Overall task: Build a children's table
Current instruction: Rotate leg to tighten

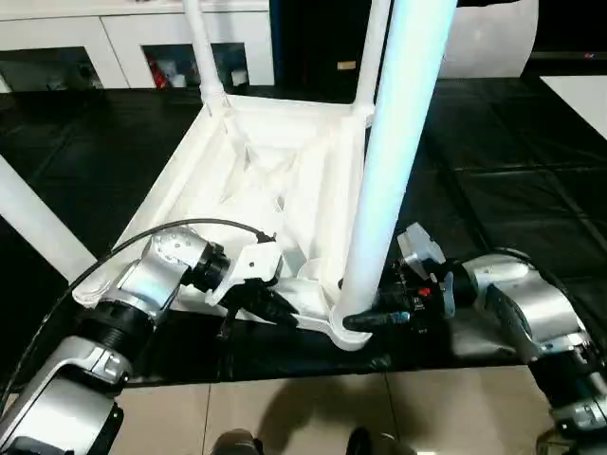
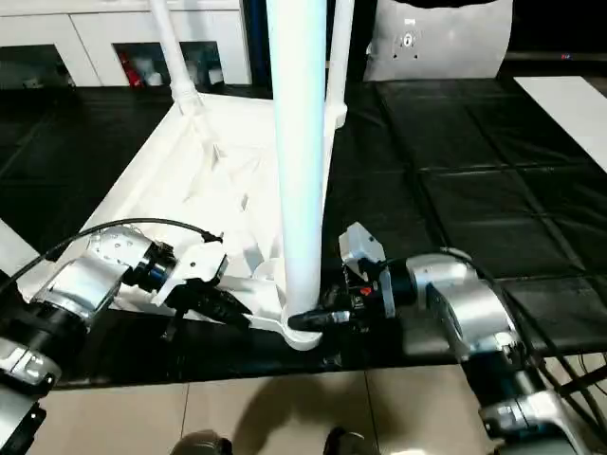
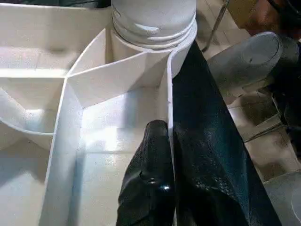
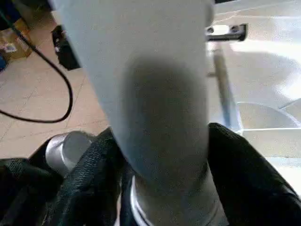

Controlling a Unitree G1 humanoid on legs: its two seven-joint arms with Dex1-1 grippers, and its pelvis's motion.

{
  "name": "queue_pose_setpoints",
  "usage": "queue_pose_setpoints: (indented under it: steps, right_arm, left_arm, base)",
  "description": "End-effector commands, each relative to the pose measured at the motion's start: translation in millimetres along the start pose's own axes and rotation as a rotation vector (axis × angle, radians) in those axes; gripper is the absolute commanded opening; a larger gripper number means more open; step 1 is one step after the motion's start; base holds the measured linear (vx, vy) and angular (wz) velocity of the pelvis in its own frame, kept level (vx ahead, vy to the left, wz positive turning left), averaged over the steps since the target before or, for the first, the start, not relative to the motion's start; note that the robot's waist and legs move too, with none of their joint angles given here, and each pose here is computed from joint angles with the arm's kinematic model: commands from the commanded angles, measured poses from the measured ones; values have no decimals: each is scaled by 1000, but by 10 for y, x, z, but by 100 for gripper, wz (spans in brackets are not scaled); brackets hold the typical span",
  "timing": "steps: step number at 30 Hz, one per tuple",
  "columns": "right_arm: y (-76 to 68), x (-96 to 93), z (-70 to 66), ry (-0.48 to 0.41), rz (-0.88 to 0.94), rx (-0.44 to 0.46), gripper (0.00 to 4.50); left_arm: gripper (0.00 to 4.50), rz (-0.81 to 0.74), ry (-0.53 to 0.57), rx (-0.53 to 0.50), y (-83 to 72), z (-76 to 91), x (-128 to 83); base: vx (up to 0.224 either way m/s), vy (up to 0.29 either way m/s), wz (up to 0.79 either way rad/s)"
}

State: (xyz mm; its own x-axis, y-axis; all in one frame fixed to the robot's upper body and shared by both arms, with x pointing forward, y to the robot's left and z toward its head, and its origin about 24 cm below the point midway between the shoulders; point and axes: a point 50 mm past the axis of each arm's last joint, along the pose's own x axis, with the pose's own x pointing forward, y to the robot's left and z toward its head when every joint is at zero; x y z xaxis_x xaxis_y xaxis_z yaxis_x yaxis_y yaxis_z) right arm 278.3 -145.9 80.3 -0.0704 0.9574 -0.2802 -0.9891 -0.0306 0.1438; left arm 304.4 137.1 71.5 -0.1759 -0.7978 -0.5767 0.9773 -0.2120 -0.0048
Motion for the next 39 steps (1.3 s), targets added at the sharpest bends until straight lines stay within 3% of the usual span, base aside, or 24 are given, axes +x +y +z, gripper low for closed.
queue_pose_setpoints:
  steps: [1, 4, 10, 16, 21, 28, 39]
  right_arm:
    - [-1, -8, 13, 30, 32, -19, 243]
    - [-2, -2, 14, 32, 42, -20, 216]
    - [24, 45, 3, 0, 52, 18, 205]
    - [94, 159, -59, -60, -20, 90, 204]
    - [17, 352, -171, -100, -287, 132, 203]
    - [-57, 604, -201, -140, -528, 215, 200]
    - [-429, 1116, 51, -204, -1011, 371, 199]
  left_arm:
    - [0, -44, 7, 50, 23, 91, 16]
    - [0, -40, 8, 50, 26, 82, 12]
    - [0, 5, -27, 19, 34, 65, 10]
    - [0, 162, -64, -38, 45, 59, -23]
    - [0, 368, -98, -131, 114, 117, 0]
    - [0, 544, -99, -196, 207, 188, 76]
    - [0, 851, -103, -269, 507, 445, 223]
  base:
    - [0, 0, 0]
    - [0, 0, 0]
    - [0, 0, 0]
    - [0, 0, 0]
    - [0, 0, 0]
    - [0, 0, 0]
    - [33, 8, -7]
